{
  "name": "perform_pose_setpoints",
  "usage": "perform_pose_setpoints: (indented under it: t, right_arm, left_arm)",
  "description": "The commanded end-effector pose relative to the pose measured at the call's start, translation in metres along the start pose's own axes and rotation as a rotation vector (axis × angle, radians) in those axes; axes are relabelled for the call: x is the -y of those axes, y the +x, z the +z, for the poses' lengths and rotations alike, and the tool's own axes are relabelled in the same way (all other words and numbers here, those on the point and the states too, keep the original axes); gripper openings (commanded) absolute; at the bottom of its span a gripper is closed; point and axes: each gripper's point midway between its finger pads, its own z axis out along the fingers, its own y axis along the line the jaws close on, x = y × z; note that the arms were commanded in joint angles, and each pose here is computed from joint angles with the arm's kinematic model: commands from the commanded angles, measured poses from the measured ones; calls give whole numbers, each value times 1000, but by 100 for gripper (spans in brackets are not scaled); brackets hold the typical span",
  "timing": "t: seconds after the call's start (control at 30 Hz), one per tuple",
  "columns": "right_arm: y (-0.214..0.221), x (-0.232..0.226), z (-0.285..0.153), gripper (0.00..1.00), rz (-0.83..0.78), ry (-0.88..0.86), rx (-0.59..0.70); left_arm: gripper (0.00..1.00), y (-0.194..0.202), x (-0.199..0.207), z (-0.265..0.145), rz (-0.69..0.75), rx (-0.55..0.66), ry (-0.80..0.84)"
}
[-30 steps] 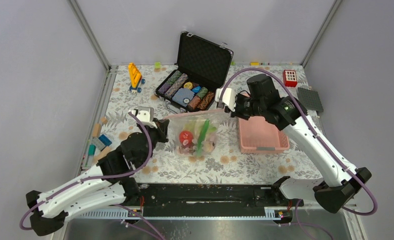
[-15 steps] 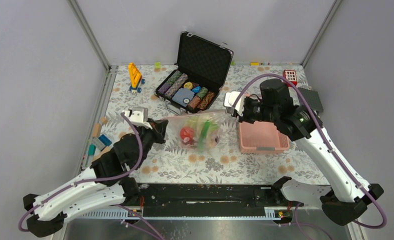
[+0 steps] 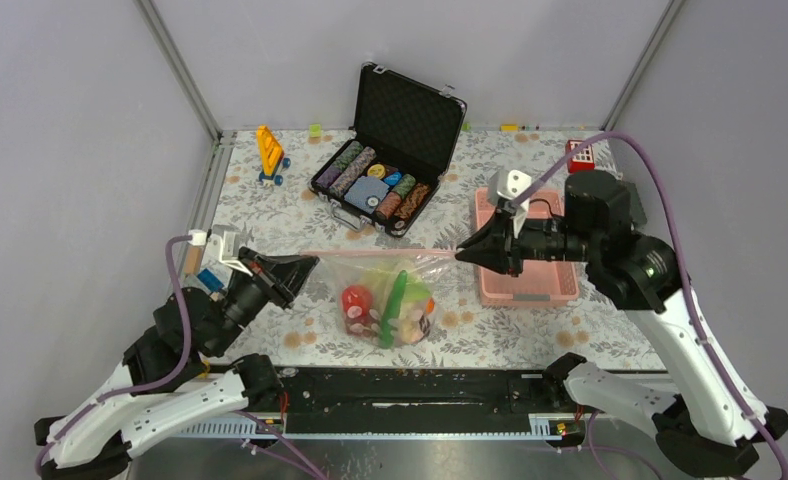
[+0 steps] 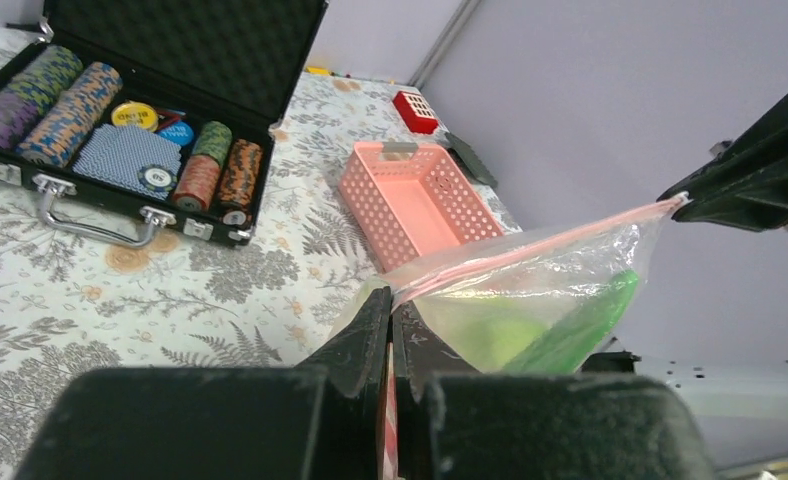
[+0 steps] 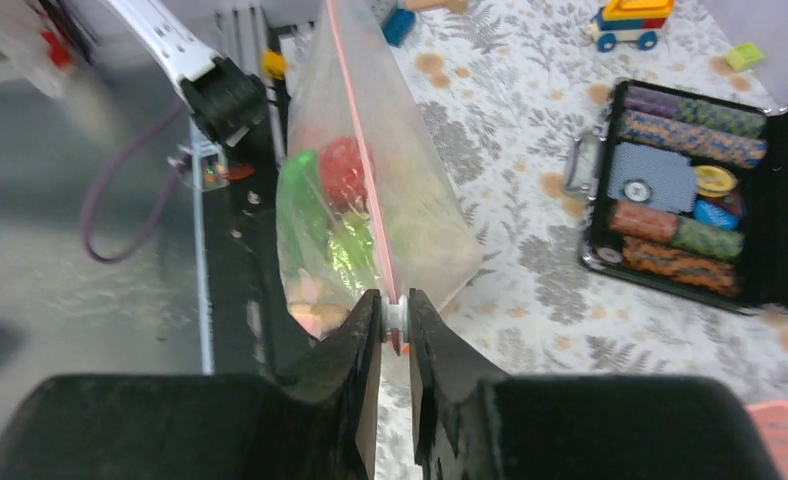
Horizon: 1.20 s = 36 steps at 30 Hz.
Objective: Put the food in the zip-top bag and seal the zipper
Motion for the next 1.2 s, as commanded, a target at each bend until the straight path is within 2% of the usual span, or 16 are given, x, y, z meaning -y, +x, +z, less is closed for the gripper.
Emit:
perform_pose_setpoints:
  t: [0.0, 0.2, 0.37, 0.47, 0.63, 0.67, 0.7, 0.77, 0.8, 0.83, 0.87, 0.93, 0.97, 1.07, 1.17]
  right_arm:
    - [-12, -8, -4, 0, 275, 36, 152]
    - [57, 53, 34, 0, 625, 307, -28]
    - [123, 106, 57, 0, 847, 495, -174]
    - [154, 137, 62, 0, 942, 585, -231]
    - [184, 181, 62, 0, 962, 735, -281]
    - [186, 189, 60, 2, 953, 778, -283]
    - [188, 196, 56, 5, 937, 823, -288]
    - [191, 207, 47, 8, 907, 898, -292]
    - [192, 210, 41, 14, 890, 932, -292]
    - [133, 198, 6, 25, 803, 952, -110]
    - [184, 211, 31, 37, 853, 960, -271]
    - [177, 213, 23, 80, 832, 991, -251]
    - [172, 214, 15, 98, 818, 1017, -236]
    - [150, 213, -15, 100, 780, 1123, -156]
    - [141, 205, -51, 100, 753, 1250, -89]
  left_arm:
    - [0, -22, -17, -5, -72, 47, -139]
    - [0, 16, -54, 39, 36, -88, -468]
    - [0, 50, -93, 80, 41, -200, -614]
    - [0, 66, -124, 108, -1, -242, -634]
    - [2, 77, -136, 154, 0, -276, -567]
    - [11, 76, -138, 161, 7, -272, -565]
    - [27, 76, -139, 168, 15, -273, -563]
    - [48, 74, -140, 179, 23, -280, -558]
    - [66, 74, -140, 183, 27, -289, -554]
    - [81, 72, -139, 185, 33, -297, -555]
    - [97, 69, -138, 185, 39, -295, -554]
    - [99, 61, -137, 183, 53, -273, -555]
    - [99, 56, -135, 179, 58, -260, -552]
    - [99, 33, -129, 160, 66, -190, -555]
    - [99, 7, -135, 128, 60, -100, -657]
